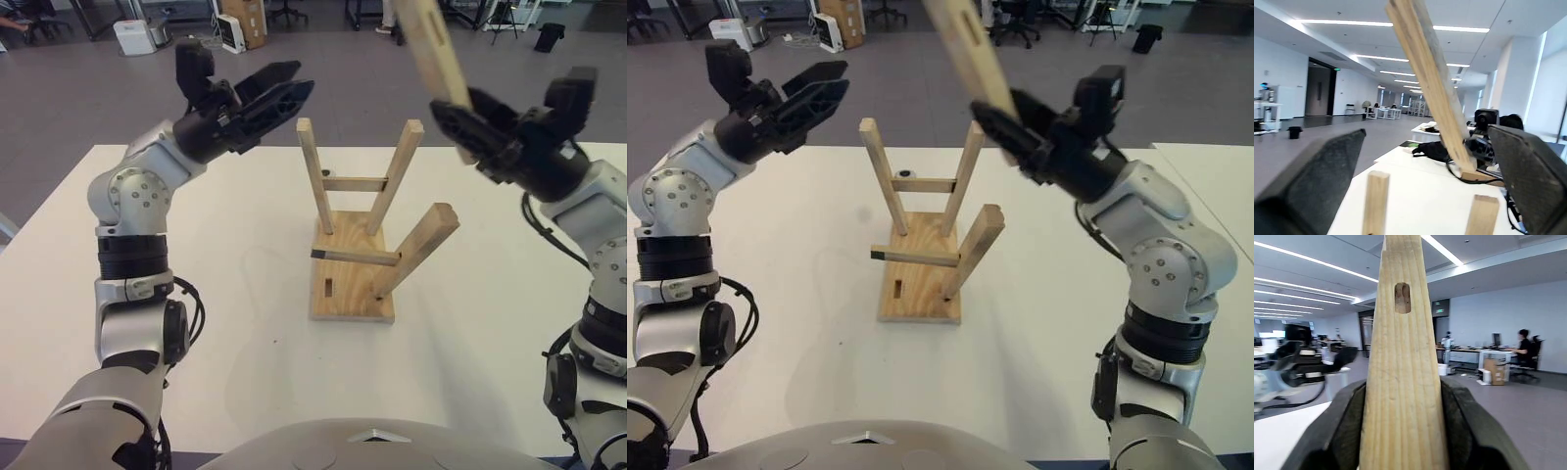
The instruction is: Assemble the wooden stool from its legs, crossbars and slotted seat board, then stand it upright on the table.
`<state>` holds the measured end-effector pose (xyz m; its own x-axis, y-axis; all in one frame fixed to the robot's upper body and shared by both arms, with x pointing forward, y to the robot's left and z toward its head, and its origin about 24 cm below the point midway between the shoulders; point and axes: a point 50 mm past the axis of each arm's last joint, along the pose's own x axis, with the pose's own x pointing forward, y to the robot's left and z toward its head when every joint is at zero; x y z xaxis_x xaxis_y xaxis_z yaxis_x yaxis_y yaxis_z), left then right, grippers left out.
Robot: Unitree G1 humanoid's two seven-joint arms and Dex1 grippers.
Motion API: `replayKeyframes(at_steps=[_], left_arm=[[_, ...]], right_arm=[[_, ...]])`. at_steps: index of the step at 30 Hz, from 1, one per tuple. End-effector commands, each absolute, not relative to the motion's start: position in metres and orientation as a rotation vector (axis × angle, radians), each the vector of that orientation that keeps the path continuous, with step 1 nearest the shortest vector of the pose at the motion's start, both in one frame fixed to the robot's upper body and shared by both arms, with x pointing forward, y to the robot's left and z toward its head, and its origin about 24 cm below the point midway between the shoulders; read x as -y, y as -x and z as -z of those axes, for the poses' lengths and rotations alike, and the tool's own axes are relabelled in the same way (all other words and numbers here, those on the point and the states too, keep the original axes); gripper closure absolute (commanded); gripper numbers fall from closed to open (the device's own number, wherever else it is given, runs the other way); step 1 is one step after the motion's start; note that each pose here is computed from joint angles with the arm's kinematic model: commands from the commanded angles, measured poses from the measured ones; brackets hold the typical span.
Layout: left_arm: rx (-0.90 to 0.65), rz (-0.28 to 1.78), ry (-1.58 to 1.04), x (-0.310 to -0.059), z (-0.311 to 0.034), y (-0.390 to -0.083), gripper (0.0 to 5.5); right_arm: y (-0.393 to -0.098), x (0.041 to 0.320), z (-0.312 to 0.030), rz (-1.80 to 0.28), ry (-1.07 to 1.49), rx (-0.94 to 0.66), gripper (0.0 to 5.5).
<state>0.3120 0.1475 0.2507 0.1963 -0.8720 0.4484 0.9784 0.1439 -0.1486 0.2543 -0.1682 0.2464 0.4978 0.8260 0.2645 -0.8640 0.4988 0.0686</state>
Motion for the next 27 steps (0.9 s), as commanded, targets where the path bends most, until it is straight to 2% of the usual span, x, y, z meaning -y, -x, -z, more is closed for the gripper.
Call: replayKeyframes(at_steps=[1, 8, 18, 22, 25, 27], left_arm=[[0.374, 1.453, 0.512, -0.134, -0.281, -0.303, 0.91], [0.429, 1.528, 0.616, -0.121, -0.294, -0.299, 0.91], [0.414, 1.549, 0.641, -0.127, -0.29, -0.297, 2.84], [0.408, 1.546, 0.635, -0.127, -0.288, -0.297, 3.36], [0.4, 1.54, 0.604, -0.127, -0.285, -0.297, 3.42], [0.464, 1.516, 0.648, -0.135, -0.292, -0.298, 3.43]], right_arm=[[-0.245, 0.157, -0.258, -1.204, -0.21, 0.179, 3.44], [-0.24, 0.155, -0.261, -1.345, -0.262, 0.094, 3.44], [-0.24, 0.161, -0.263, -1.391, -0.289, 0.033, 3.44], [-0.24, 0.16, -0.259, -1.397, -0.269, 0.0, 3.44], [-0.241, 0.161, -0.257, -1.393, -0.251, -0.016, 3.44], [-0.244, 0.163, -0.258, -1.352, -0.234, -0.006, 3.44]])
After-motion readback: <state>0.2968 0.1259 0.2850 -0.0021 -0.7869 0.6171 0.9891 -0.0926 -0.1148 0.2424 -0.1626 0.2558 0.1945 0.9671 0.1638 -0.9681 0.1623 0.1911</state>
